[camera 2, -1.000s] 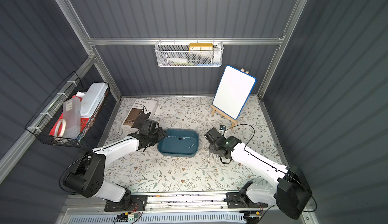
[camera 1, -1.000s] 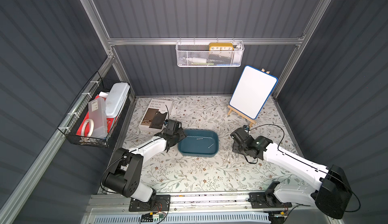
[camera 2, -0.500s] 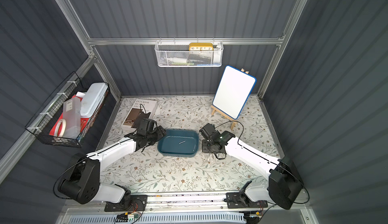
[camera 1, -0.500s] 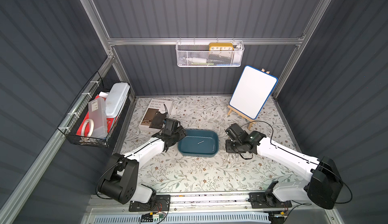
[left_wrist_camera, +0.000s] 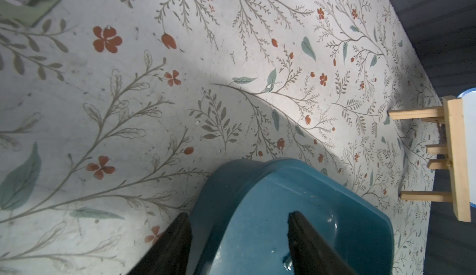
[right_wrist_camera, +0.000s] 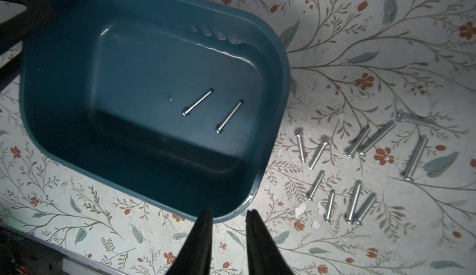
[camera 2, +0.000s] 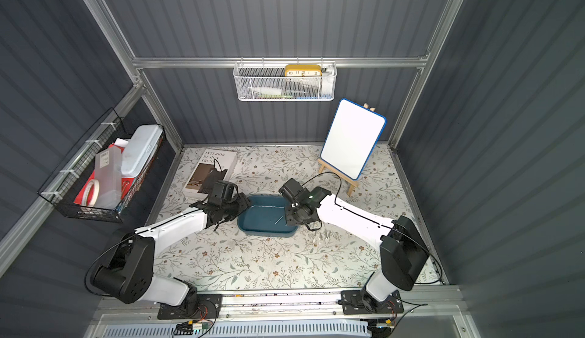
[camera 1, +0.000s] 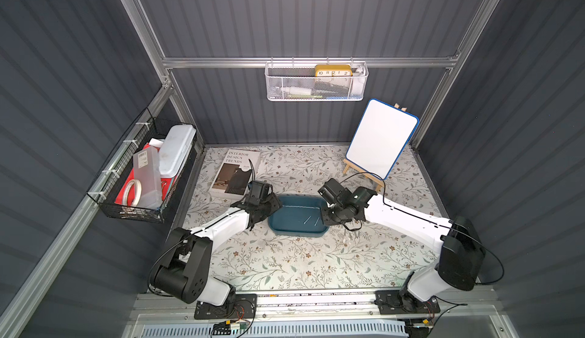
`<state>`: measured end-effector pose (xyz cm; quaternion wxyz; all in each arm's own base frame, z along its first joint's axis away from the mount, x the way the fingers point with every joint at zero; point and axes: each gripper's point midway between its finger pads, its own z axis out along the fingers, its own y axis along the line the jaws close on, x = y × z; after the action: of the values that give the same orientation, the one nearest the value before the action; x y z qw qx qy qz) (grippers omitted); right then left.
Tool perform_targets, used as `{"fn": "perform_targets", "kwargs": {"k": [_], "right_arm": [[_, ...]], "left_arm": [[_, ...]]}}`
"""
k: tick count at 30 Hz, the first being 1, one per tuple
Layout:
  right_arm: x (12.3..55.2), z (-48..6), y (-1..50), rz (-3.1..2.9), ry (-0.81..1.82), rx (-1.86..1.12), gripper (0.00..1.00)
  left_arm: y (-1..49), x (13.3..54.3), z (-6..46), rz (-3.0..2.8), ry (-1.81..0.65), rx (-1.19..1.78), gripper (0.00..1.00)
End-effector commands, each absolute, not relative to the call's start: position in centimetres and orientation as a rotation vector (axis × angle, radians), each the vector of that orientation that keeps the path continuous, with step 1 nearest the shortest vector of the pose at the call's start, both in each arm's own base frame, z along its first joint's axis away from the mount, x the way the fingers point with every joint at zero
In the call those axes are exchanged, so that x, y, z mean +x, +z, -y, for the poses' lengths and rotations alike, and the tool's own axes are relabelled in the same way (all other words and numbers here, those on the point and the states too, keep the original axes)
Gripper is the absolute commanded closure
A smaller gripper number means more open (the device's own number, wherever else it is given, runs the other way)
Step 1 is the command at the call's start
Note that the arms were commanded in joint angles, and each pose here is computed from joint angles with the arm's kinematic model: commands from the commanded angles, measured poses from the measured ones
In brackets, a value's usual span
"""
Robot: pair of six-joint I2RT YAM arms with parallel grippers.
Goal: Take out the screws from the storage box
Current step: Adjust the storage box at the center of the board.
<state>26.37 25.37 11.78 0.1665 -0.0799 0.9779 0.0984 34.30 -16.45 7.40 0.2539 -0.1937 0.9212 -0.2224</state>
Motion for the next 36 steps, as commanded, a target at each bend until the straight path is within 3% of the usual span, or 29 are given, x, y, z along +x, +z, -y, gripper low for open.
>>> {"fn": "perform_targets", "kwargs": {"k": [1, 8, 12, 27, 36], "right_arm": [[26.6, -24.4, 11.6, -2.797, 0.187, -0.192, 0.73], [26.8, -23.5, 10.9, -2.803, 0.094, -0.18, 0.73], [26.9, -23.2, 10.5, -2.806, 0.079, -0.173, 0.73], [27.2, -21.6, 10.1, -2.817, 0.071, -0.071, 0.73], [27.4, -20.2, 11.3, -2.785, 0.115, 0.024, 0.73]], "left_arm": [[6.3, 34.0, 16.0, -2.541, -0.54, -0.538, 0.39], [6.2, 34.4, 15.6, -2.532, -0.5, -0.56, 0.44], [5.5, 34.4, 15.8, -2.563, -0.49, -0.551, 0.54], [5.2, 34.6, 16.5, -2.626, -0.48, -0.495, 0.76], [7.9, 35.0, 17.5, -2.633, -0.537, -0.475, 0.88]]}}
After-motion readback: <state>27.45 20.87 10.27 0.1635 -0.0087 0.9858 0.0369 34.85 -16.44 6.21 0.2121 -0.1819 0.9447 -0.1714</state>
